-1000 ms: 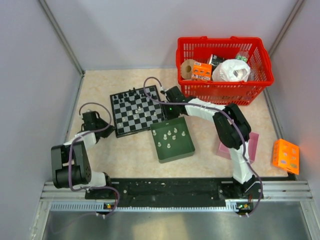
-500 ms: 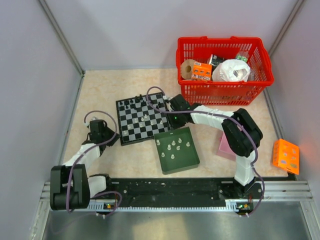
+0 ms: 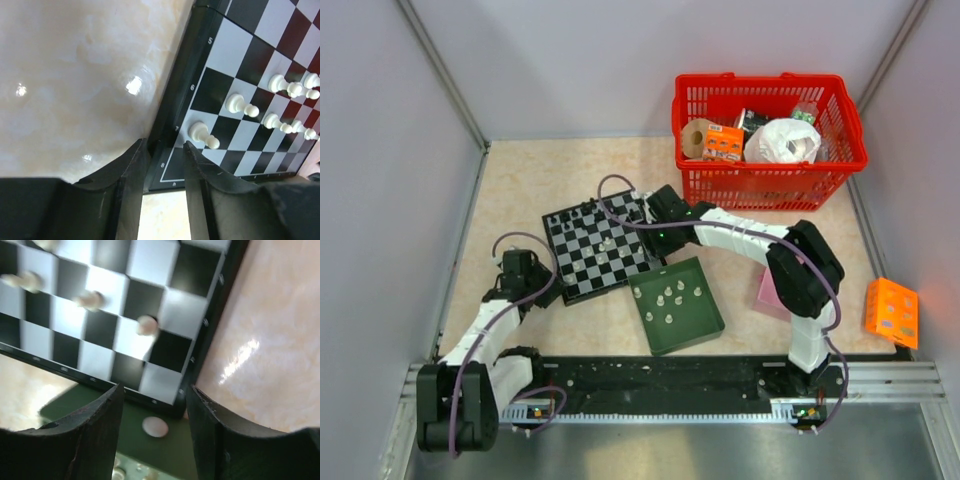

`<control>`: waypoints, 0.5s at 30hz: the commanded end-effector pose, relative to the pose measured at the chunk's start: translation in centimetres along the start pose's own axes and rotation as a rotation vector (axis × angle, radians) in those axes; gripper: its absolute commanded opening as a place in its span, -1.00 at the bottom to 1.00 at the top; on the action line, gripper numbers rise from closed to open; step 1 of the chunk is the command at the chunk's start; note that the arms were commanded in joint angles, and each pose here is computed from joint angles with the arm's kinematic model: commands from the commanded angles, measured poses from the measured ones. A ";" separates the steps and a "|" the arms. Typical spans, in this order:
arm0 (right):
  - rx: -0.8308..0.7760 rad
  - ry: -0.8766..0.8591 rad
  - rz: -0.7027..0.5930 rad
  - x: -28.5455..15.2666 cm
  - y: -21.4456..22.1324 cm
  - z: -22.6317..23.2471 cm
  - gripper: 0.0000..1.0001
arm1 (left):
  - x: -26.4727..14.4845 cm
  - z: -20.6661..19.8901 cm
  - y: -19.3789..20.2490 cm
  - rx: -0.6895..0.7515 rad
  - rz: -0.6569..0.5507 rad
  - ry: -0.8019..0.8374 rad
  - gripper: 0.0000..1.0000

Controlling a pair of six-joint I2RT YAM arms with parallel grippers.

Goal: Set up the chess pieces on the board

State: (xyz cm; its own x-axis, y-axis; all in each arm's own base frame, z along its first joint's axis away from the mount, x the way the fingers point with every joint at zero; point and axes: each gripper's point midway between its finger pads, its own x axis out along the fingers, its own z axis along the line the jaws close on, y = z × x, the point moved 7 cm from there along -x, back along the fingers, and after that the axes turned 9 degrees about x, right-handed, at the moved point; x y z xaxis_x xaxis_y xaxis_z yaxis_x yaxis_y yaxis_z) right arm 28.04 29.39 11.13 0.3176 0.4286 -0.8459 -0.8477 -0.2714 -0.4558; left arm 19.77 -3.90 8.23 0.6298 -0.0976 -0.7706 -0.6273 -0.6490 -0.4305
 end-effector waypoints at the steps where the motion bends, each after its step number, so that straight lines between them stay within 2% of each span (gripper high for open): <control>1: -0.109 -0.091 -0.231 -5.9 -5.9 4.3 0.08 | -1.5 -0.7 -0.8 0.049 0.014 -0.040 -0.11; 8: -0.112 -0.141 -0.277 -9.1 -6.1 5.0 0.12 | -1.9 -1.0 -2.1 0.077 -0.028 -0.076 -0.02; 11: -0.115 -0.216 -0.250 -9.8 -4.5 6.0 0.09 | -2.2 -1.0 -2.2 0.077 -0.036 -0.085 -0.01; 15: -0.139 -0.319 -0.193 -9.8 -1.3 9.2 -0.06 | -3.1 -0.6 -3.5 0.083 -0.117 -0.161 0.00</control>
State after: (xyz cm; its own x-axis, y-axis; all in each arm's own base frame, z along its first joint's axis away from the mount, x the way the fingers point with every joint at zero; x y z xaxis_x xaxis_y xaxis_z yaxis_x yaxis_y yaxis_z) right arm 26.68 31.42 21.93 0.4122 0.6341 -0.6542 -0.7102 -0.2260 -0.6667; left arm 19.55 -2.91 10.18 0.5788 0.0011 -0.8154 -0.6490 -0.6048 -0.4615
